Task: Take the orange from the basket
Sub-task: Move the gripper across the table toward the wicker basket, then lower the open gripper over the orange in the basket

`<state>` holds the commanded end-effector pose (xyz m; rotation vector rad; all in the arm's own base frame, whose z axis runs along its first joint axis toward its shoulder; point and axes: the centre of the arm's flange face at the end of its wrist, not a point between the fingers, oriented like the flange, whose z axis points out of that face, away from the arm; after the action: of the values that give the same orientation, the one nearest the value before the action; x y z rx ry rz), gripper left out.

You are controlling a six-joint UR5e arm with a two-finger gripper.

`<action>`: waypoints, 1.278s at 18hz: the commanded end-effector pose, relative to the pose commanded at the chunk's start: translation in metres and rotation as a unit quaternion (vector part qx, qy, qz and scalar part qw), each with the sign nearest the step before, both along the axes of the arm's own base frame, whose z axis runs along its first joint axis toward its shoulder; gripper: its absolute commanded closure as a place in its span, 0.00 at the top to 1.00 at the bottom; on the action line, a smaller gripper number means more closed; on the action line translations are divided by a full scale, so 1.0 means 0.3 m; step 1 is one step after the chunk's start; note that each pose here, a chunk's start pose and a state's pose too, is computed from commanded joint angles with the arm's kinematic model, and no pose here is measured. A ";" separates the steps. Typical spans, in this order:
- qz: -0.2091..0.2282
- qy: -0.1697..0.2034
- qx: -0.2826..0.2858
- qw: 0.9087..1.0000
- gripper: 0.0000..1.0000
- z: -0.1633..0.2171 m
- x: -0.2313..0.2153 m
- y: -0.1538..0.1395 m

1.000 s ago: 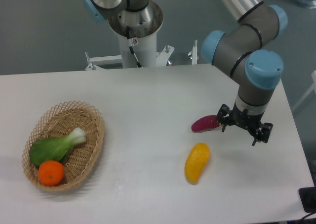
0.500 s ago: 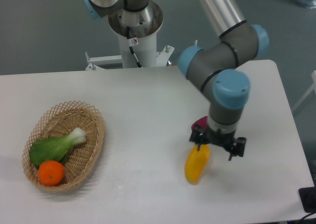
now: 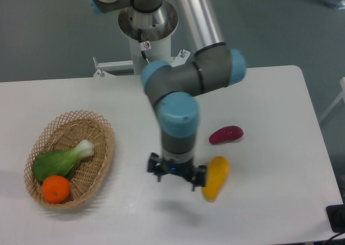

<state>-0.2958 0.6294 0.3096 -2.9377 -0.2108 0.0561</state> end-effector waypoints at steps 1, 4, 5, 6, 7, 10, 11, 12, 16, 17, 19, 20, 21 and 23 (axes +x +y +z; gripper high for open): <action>0.002 -0.008 0.007 1.000 1.00 0.005 0.039 0.021; 0.017 -0.031 0.018 0.999 1.00 0.012 0.198 0.095; 0.029 -0.037 0.018 0.999 1.00 0.008 0.246 0.113; 0.037 -0.042 0.017 0.998 1.00 0.008 0.314 0.134; 0.036 -0.045 0.016 0.998 1.00 0.002 0.359 0.147; 0.041 -0.055 0.011 0.998 1.00 -0.018 0.507 0.188; 0.044 -0.058 0.009 0.997 1.00 -0.026 0.548 0.197; 0.045 -0.061 0.005 0.997 1.00 -0.039 0.583 0.206; 0.043 -0.064 0.006 0.997 1.00 -0.097 0.686 0.241; 0.042 -0.063 0.009 0.997 1.00 -0.118 0.697 0.252; 0.041 -0.062 0.009 0.997 1.00 -0.160 0.706 0.267; 0.037 -0.064 0.005 0.997 1.00 -0.176 0.724 0.269; 0.033 -0.063 0.002 0.997 1.00 -0.185 0.746 0.269; 0.032 -0.064 -0.003 0.997 1.00 -0.200 0.751 0.264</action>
<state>-0.0704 0.7085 0.2495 -2.9417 -0.3238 -0.1224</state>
